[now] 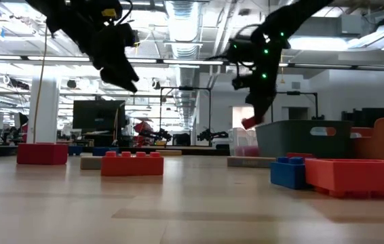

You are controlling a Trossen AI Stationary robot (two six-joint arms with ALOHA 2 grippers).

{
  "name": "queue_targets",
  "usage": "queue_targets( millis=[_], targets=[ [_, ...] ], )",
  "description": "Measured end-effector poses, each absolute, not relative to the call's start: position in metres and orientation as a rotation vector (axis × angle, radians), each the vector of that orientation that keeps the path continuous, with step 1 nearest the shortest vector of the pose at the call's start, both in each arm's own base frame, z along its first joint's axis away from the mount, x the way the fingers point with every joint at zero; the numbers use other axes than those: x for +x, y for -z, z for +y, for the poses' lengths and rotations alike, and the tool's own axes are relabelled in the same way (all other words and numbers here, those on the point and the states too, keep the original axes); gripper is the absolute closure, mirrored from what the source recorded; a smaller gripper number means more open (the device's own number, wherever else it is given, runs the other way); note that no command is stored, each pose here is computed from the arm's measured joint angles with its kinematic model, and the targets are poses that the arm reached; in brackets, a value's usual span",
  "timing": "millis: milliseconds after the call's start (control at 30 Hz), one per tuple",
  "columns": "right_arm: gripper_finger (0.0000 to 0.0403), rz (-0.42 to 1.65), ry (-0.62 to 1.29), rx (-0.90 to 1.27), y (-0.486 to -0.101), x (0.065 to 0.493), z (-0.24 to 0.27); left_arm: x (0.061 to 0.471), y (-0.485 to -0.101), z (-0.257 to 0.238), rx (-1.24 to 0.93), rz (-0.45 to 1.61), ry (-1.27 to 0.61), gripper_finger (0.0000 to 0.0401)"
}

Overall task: Sort blocks
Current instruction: Put the red block into the left transparent bin, then put the brown block into the blue bin

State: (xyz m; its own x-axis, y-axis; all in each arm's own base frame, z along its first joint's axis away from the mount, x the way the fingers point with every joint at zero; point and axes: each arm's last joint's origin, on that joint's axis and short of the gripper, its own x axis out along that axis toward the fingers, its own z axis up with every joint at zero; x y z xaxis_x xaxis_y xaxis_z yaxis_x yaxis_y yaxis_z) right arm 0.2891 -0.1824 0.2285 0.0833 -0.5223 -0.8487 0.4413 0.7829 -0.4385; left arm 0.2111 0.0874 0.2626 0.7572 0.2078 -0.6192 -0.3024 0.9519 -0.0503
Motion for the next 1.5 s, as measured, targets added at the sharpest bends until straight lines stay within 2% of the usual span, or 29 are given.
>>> queue_targets(
  millis=[100, 167, 467, 633, 767, 1033, 1167, 1333, 1500],
  targets=[
    [0.0278, 1.283, 0.677, 0.074, -0.227, 0.278, -0.197, 0.211, -0.258, 0.078, -0.146, 0.716, -0.263, 0.0074],
    [0.0267, 1.277, 0.667, 0.092, -0.227, 0.274, -0.203, 0.213, -0.256, 0.072, -0.136, 0.739, -0.257, 0.0074],
    [0.0155, 1.314, 0.669, 0.124, -0.239, 0.273, -0.199, 0.222, -0.26, 0.056, -0.042, 0.69, -0.264, 0.0074],
    [0.0147, 1.197, 0.613, 0.087, -0.274, 0.289, -0.149, 0.227, -0.254, 0.045, 0.019, 0.638, -0.211, 0.0074],
    [0.0148, 1.111, 0.501, 0.043, -0.281, 0.312, -0.094, 0.23, -0.241, 0.037, 0.045, 0.531, -0.181, 0.0074],
    [0.0148, 1.127, 0.307, 0.046, -0.242, 0.353, -0.002, 0.231, -0.231, 0.024, 0.052, 0.435, -0.149, 0.0074],
    [0.0148, 1.026, 0.267, 0.051, -0.23, 0.367, 0.021, 0.23, -0.223, 0.017, 0.068, 0.361, -0.135, 0.0074],
    [0.0149, 0.863, 0.341, 0.068, -0.202, 0.356, 0.035, 0.227, -0.215, 0.016, 0.064, 0.374, -0.151, 0.0074],
    [0.0149, 0.785, 0.36, 0.078, -0.169, 0.339, 0.052, 0.227, -0.215, 0.014, 0.064, 0.377, -0.141, 0.0074]
  ],
)
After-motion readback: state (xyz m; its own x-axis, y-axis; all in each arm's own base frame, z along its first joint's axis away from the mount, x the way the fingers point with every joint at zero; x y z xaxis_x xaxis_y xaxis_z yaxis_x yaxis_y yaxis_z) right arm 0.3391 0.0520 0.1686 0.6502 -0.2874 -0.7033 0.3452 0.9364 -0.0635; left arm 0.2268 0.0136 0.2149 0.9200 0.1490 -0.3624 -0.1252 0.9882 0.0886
